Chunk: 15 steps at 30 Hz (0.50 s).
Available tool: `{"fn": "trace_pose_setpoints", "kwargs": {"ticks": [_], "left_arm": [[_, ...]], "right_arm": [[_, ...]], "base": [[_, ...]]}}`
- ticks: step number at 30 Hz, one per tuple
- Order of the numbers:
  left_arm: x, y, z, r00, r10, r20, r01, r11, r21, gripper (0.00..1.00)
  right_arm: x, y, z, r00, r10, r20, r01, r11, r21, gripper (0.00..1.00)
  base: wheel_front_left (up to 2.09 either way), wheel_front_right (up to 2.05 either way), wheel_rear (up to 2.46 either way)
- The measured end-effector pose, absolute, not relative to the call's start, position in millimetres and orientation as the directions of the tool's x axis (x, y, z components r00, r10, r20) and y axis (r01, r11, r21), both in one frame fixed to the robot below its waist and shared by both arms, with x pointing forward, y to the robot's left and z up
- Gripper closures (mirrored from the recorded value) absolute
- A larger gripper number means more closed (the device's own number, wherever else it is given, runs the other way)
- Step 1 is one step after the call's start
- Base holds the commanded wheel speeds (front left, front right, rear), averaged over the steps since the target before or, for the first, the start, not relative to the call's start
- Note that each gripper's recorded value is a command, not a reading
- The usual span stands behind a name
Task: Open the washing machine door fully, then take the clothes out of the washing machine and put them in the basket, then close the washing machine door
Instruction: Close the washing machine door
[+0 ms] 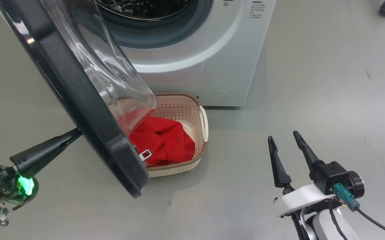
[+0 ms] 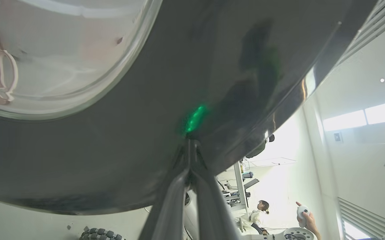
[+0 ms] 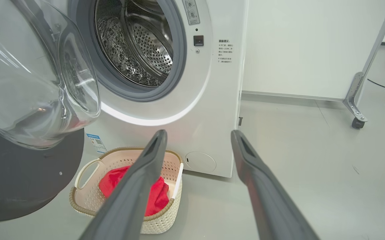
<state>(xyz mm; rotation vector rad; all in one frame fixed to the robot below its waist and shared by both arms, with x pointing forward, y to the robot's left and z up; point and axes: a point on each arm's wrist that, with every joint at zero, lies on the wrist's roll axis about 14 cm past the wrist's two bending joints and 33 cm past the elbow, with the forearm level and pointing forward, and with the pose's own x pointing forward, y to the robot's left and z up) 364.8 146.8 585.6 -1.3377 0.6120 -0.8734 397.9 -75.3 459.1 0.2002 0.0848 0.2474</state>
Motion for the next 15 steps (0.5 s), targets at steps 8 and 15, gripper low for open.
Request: {"fn": "trace_pose_setpoints", "kwargs": {"ticks": [8,15], "left_arm": [[375.5,125.4,580.2,0.494,-0.864,0.096,0.166,-0.015,-0.986,1.0],[389.7,106.9,572.9,0.45,-0.888,0.096,0.135,-0.039,-0.99,1.0]], "right_arm": [[399.2,-93.6,456.6,0.978,0.197,-0.067,-0.18,0.962,0.205,0.0],[401.3,-110.7,455.5,0.987,0.145,-0.072,-0.128,0.971,0.201,0.0]], "base": [[0.0,0.0,0.0],[0.0,0.0,0.0]]}}
